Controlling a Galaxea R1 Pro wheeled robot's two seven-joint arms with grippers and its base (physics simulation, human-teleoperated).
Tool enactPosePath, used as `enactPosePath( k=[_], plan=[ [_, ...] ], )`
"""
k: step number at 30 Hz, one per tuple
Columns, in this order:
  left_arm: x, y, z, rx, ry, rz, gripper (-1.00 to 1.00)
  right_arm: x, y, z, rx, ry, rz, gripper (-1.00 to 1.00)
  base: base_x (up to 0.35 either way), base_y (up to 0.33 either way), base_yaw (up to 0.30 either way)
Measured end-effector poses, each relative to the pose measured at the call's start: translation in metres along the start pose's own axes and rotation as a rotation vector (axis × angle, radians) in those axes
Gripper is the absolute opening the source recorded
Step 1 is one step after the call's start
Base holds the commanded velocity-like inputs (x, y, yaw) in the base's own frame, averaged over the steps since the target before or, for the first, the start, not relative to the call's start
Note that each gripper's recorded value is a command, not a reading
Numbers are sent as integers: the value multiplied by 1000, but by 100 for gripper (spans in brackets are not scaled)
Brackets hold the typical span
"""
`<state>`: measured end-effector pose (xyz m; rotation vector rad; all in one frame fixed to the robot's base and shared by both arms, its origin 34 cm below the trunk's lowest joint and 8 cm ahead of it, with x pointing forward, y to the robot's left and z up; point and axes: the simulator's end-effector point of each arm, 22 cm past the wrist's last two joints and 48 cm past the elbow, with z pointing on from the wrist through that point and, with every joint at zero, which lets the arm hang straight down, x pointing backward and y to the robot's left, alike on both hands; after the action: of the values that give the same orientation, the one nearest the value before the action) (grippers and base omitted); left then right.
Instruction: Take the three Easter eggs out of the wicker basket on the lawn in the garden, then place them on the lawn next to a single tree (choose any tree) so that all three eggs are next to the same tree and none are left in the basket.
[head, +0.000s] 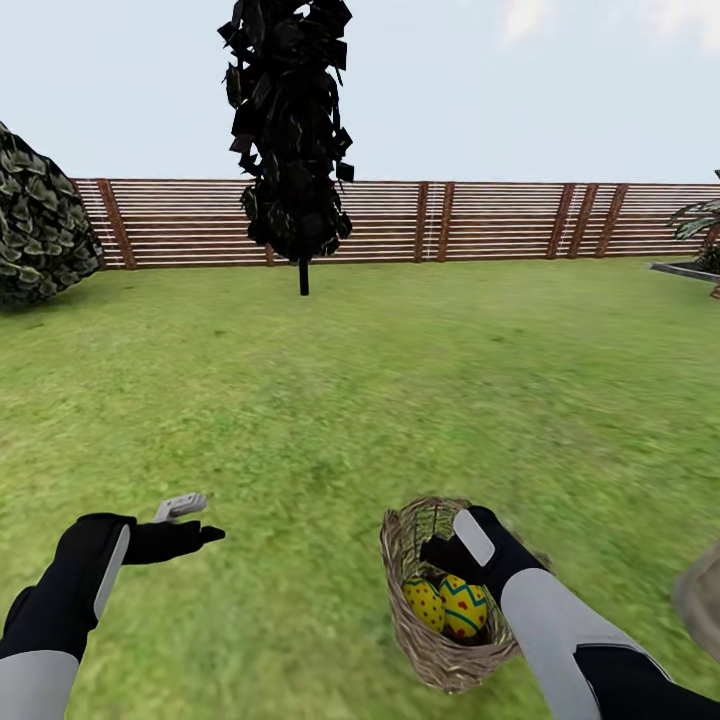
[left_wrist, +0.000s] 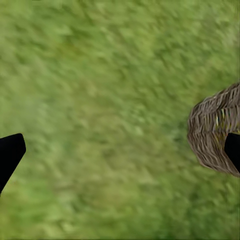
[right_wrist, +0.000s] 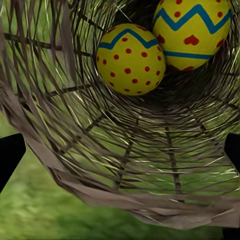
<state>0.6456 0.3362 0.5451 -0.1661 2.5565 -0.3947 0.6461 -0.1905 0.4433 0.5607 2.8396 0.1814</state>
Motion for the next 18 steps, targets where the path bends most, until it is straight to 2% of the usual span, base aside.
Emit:
enactPosePath(
  k=[12,18],
  plan=[
    [10,4,11,2,-5,2,100,6,-5,16,1,-5,2,100,0,0,0],
    [10,4,11,2,-5,2,100,5,-6,16,2,-7,3,100,0,0,0]
  ],
)
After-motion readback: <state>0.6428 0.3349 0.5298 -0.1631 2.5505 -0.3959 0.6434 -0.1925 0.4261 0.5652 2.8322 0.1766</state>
